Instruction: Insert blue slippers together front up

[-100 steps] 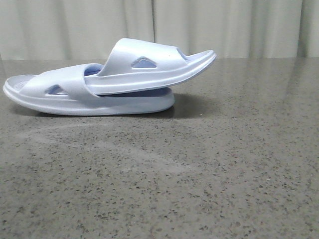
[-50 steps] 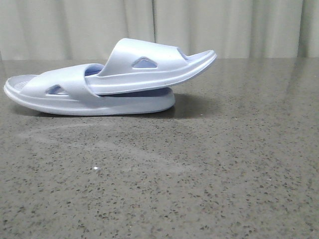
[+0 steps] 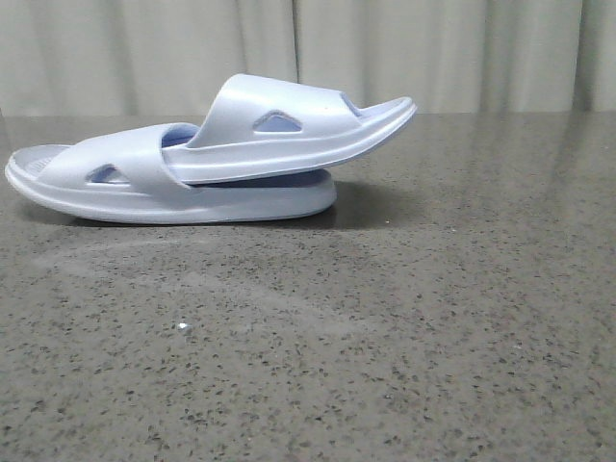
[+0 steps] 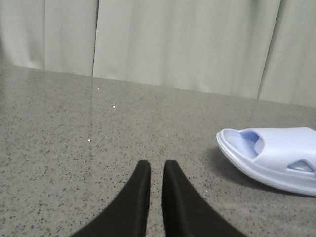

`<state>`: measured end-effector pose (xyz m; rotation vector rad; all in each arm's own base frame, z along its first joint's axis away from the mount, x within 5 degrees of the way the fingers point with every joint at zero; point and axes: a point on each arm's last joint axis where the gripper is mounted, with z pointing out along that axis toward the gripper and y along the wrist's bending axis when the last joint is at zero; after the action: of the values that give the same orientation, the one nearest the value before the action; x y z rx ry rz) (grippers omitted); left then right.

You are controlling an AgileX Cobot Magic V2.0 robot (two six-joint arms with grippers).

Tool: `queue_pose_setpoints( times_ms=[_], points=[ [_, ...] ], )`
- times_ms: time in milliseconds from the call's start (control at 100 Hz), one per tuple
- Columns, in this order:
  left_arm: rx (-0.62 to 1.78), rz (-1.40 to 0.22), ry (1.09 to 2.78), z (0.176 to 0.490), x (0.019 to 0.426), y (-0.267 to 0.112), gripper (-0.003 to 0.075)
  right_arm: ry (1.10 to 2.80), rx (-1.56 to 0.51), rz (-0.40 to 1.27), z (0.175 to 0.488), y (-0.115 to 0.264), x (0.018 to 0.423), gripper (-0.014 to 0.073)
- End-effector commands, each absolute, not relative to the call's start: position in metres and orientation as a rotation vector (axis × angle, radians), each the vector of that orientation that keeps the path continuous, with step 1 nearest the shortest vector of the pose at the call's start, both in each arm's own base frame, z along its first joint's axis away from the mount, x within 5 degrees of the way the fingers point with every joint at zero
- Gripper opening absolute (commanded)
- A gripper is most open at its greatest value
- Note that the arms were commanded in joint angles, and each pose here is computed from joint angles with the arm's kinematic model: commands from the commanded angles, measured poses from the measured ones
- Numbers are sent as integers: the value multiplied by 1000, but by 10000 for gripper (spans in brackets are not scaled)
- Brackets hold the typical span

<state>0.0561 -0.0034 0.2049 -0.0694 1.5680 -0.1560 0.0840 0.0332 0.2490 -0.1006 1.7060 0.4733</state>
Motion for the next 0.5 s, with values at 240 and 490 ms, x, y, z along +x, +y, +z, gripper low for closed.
queue_pose_setpoints(
  times_ms=[240, 490],
  points=[
    [-65, -145, 1490, 209, 54, -3, 15, 1675, -88, 459, 259, 32, 85, -79],
    [-65, -145, 1490, 209, 54, -3, 15, 1675, -88, 459, 259, 32, 85, -79]
  ],
)
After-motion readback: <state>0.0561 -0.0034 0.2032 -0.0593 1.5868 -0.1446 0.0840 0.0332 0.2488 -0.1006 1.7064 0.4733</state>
